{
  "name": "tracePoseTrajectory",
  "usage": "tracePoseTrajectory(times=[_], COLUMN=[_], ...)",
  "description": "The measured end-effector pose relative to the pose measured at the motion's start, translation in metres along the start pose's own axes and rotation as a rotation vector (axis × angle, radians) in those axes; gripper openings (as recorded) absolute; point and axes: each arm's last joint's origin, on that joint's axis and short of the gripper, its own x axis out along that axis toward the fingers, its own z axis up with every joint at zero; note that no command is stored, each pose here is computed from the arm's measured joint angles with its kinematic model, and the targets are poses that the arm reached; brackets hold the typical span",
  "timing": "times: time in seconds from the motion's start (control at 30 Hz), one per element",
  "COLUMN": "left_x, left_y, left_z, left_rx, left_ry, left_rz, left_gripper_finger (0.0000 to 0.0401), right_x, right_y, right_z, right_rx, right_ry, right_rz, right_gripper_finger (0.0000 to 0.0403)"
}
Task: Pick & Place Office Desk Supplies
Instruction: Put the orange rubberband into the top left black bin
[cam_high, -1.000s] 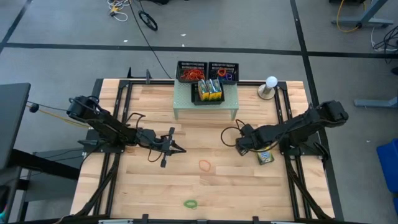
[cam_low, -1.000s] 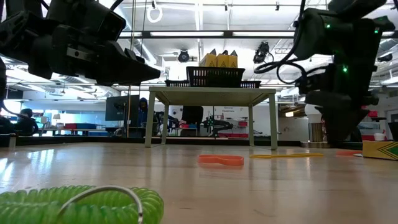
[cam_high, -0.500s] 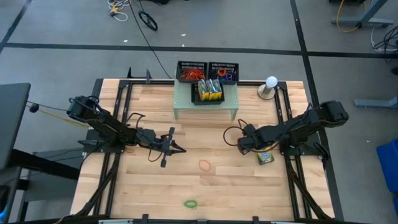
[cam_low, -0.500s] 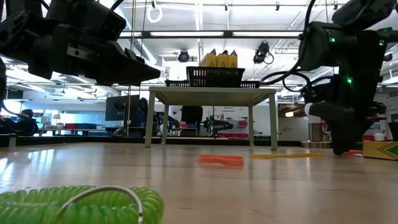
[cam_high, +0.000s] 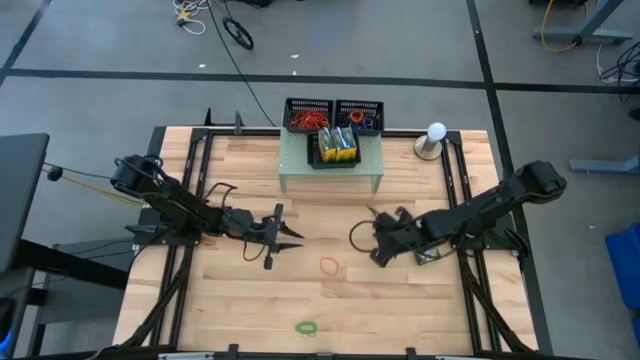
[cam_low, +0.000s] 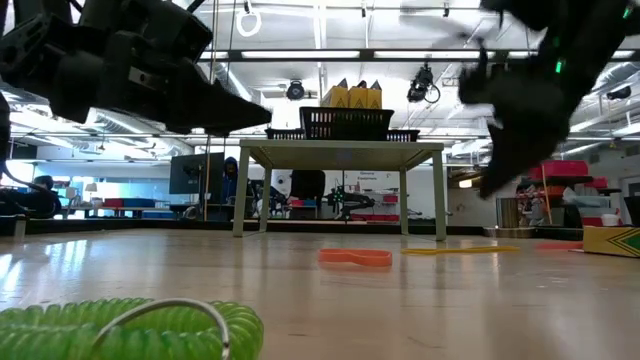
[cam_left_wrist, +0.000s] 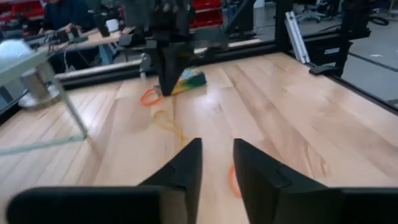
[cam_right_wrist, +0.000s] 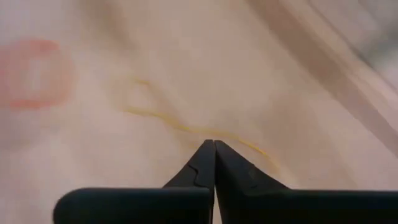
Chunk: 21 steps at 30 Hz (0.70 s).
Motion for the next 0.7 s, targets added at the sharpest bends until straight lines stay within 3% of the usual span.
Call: tracePoseTrajectory(times=[0.1,0.17,0.33,0.43,0.57,0.7], left_x=[0.013,0.023,0.043,0.05,0.052,0.052], left_y=[-0.006,-0.009,-0.015,-0.017,-0.017,-0.018], left_z=[0.003,0.003,-0.006,-0.011,-0.014,-0.014], left_rx=[0.039,0.057,0.07,0.093,0.112,0.11], left_ry=[-0.001,0.005,0.043,0.062,0.071,0.068], left_rz=[-0.017,-0.024,-0.032,-0.036,-0.039,-0.058], left_gripper_finger=[0.0128,0.0147,0.0181,0.0188,0.0185,0.0178], right_x=[-0.008,-0.011,-0.011,-0.006,0.006,0.02], right_y=[0.017,0.019,-0.012,-0.032,-0.045,-0.057], right_z=[0.002,0.0,-0.012,-0.018,-0.018,-0.016], right_rx=[-0.037,-0.012,0.125,0.161,0.121,0.118], right_ry=[-0.082,-0.076,0.104,0.232,0.347,0.374], right_rz=[0.109,0.086,-0.192,-0.297,-0.244,-0.177], right_gripper_finger=[0.0007,0.0016,0.0062,0.0094,0.0121,0.0124])
